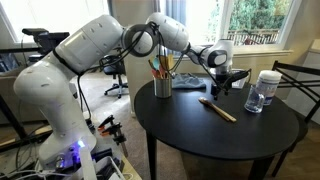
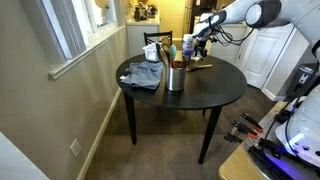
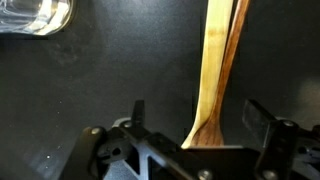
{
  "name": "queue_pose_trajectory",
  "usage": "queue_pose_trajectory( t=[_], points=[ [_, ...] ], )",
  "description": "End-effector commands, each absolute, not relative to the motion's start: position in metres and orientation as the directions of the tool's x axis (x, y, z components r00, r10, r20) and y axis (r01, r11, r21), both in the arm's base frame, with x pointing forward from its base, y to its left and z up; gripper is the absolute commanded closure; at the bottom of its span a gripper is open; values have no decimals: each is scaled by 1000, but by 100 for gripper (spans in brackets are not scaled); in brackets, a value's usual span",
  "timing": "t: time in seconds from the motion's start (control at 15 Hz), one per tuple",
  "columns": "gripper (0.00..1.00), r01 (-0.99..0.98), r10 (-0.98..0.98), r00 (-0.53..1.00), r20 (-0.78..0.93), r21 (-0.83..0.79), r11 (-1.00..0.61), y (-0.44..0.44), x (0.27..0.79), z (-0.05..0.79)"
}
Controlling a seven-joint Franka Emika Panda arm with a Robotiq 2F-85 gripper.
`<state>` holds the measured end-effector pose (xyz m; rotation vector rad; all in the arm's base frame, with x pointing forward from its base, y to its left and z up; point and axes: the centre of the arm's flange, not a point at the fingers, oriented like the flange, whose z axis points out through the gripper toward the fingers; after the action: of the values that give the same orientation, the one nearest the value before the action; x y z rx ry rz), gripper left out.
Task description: Put the wooden spoon into the metal bucket
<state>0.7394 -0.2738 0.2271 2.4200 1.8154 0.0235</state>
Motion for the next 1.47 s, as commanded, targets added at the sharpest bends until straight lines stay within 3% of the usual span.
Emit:
queue_pose_trajectory(
  t=[0.0,1.0,1.4],
  points=[
    [0,956,958,280,-56,101,-274,-272,740,226],
    [0,975,975,217,-43,60,-215,-242,752,176],
    [0,978,968,207,-144,14,-207,-212,748,159]
  ],
)
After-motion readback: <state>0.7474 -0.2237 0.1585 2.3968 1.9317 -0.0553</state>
